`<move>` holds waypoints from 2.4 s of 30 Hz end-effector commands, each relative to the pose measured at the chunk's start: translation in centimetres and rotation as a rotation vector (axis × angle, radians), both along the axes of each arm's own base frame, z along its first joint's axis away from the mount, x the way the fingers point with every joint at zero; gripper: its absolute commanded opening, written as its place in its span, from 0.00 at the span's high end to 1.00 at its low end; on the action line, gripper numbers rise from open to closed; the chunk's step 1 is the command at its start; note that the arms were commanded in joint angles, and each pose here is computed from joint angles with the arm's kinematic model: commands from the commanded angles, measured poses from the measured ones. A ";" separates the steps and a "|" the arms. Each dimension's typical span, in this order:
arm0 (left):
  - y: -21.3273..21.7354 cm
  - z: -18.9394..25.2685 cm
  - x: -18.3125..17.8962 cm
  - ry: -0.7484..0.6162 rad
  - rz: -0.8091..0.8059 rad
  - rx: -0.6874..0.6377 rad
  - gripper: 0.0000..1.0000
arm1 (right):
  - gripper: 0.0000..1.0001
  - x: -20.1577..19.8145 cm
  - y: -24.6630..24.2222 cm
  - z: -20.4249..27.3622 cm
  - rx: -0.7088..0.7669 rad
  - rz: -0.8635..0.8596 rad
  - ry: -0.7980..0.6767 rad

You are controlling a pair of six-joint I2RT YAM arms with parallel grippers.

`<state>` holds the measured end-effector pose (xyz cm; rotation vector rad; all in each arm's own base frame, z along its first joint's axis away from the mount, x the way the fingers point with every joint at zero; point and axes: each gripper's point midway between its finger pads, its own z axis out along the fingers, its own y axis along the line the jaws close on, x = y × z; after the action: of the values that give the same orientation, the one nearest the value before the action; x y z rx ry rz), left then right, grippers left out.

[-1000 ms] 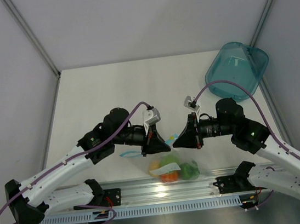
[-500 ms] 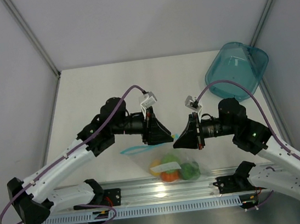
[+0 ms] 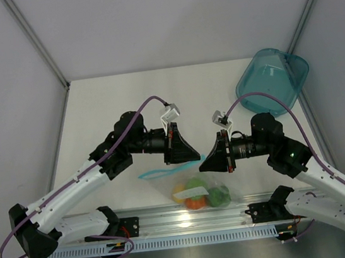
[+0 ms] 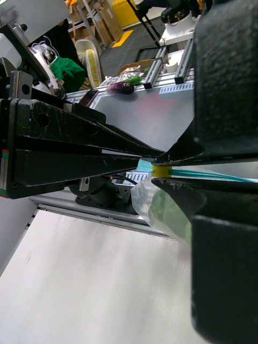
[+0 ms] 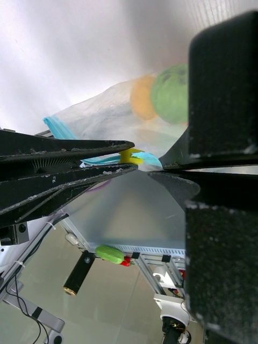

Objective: Place the food in the zip-top bag and seal the zipper
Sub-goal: Zip the zipper food storage bag at the center of the board.

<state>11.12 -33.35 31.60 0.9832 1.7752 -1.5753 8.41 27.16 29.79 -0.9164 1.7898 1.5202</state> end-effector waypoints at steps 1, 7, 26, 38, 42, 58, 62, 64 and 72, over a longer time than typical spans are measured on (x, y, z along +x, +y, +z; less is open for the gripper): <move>0.0 0.4 -0.1 -0.012 -0.014 -0.015 0.86 | 1.00 0.1 0.1 2.2 0.060 0.006 -0.057; 0.3 0.0 -0.3 -0.006 -0.018 -0.004 0.69 | 1.00 0.2 0.2 2.1 0.053 0.005 -0.059; 0.4 -0.6 -0.6 0.002 -0.039 0.026 0.91 | 1.00 0.4 0.3 2.4 0.050 0.002 -0.068; 0.5 -0.5 -1.0 0.016 -0.060 0.024 0.88 | 1.00 0.7 0.3 2.1 0.030 -0.004 -0.068; 0.5 -0.2 -1.0 0.014 -0.059 0.020 0.96 | 1.00 0.8 0.5 2.0 0.025 -0.001 -0.064; 0.7 -0.2 -1.2 0.003 -0.065 0.014 0.99 | 0.76 0.2 0.6 1.5 -0.034 0.080 -0.071; 0.7 0.0 -1.3 -0.001 -0.066 0.006 1.00 | 1.00 0.2 0.8 1.3 -0.033 0.084 -0.049; 0.7 0.0 -1.3 -0.001 -0.064 0.008 0.99 | 1.00 0.1 0.8 1.4 -0.026 0.084 -0.050; 1.0 -1.3 -0.8 -0.019 -0.036 0.051 0.99 | 1.00 2.0 0.4 2.7 0.024 -0.079 -0.076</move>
<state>10.07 -32.82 30.56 1.0411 1.8162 -1.5946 9.13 27.65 29.44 -0.9759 1.8493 1.4736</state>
